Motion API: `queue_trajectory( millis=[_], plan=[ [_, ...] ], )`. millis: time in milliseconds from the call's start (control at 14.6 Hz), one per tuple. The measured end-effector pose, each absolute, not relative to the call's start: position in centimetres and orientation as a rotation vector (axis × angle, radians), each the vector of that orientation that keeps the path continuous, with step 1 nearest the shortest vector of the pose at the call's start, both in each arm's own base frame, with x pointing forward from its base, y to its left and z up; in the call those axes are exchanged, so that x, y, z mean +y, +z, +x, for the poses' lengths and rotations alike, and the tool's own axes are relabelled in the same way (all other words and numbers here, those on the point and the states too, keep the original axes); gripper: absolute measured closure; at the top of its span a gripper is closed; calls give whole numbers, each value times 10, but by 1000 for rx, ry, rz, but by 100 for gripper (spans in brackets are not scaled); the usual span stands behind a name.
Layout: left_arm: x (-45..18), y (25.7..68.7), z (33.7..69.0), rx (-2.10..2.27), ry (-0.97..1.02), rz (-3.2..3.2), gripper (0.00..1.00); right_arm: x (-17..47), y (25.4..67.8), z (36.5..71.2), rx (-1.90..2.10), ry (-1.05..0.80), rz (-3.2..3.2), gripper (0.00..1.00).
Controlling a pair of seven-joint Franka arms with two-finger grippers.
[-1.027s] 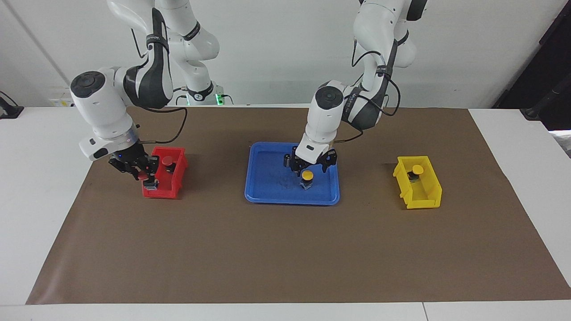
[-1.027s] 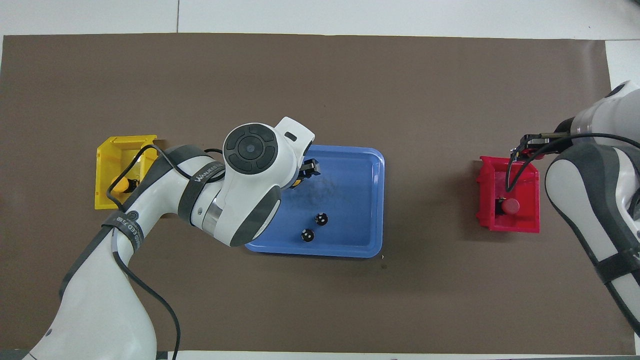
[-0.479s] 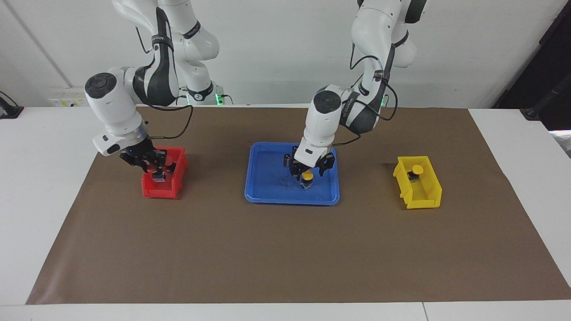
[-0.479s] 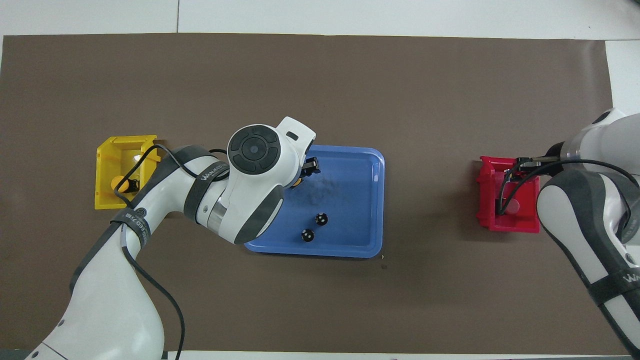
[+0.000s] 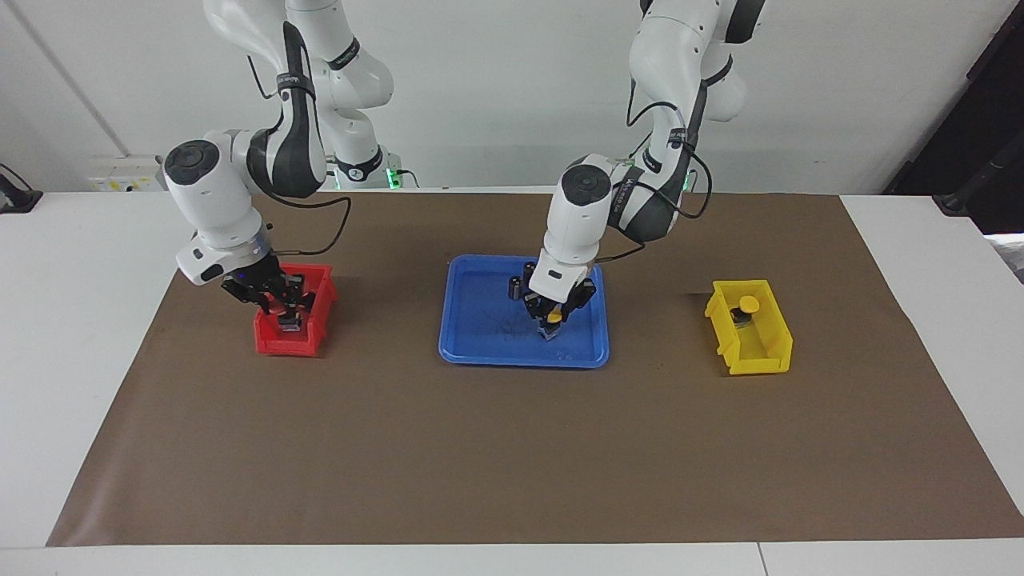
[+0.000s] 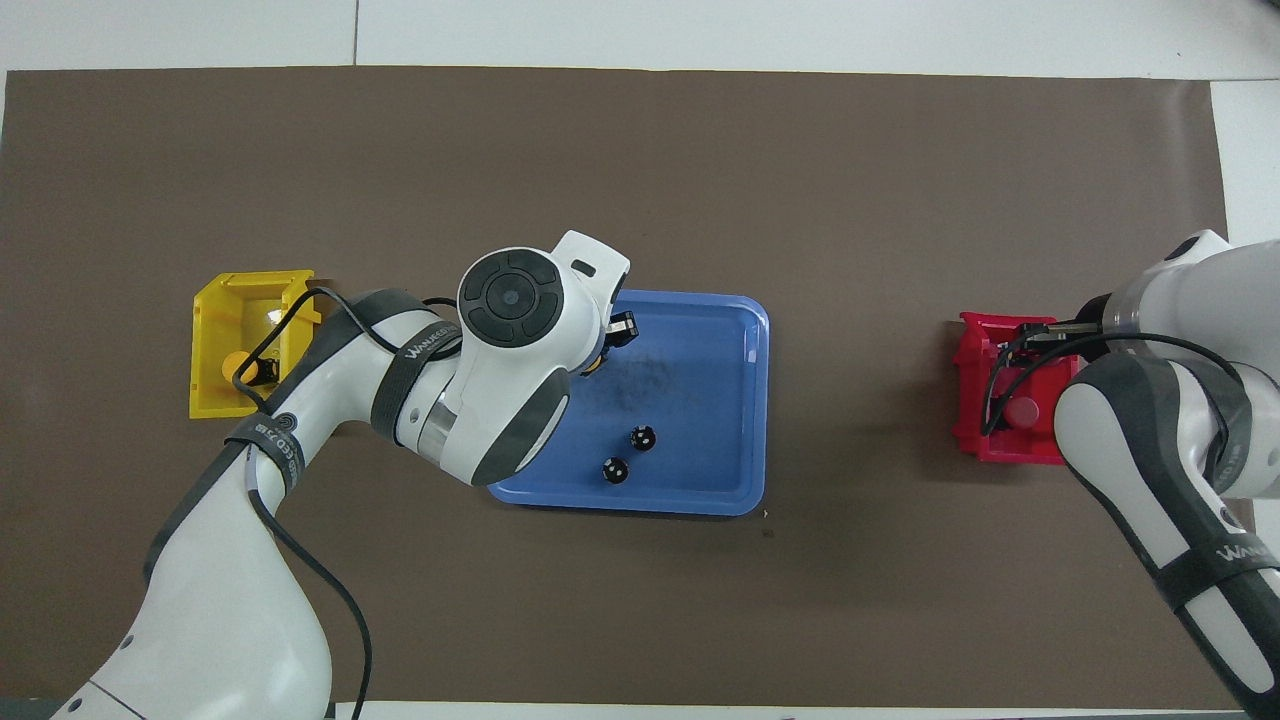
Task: Sort red and yellow buttons by color
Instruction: 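Drop the yellow button into the yellow bin with the left gripper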
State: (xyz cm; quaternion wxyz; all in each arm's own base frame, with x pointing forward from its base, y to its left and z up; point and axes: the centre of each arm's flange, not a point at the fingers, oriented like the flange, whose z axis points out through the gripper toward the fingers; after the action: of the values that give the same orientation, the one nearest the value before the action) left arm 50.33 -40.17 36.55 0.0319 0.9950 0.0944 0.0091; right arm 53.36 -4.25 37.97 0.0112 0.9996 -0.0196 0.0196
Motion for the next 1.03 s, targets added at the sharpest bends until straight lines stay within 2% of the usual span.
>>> queue_trajectory(
  millis=[274, 479, 821, 958, 1027],
  plan=[
    [-384, 438, 512, 324, -29, 3098, 58, -42, 369, 530, -59, 82, 3117, 58],
    [-288, 489, 545, 307, -50, 3110, 58, -42, 363, 530, -58, 85, 3117, 58],
    [-121, 506, 601, 169, -11, 3111, 58, -41, 360, 528, -58, 80, 3117, 58],
    [-86, 507, 607, 81, 6, 3139, 58, -41, 360, 528, -58, 81, 3117, 58],
    [-78, 507, 609, 42, 12, 3149, 58, -41, 360, 528, -58, 80, 3117, 54]
  ],
)
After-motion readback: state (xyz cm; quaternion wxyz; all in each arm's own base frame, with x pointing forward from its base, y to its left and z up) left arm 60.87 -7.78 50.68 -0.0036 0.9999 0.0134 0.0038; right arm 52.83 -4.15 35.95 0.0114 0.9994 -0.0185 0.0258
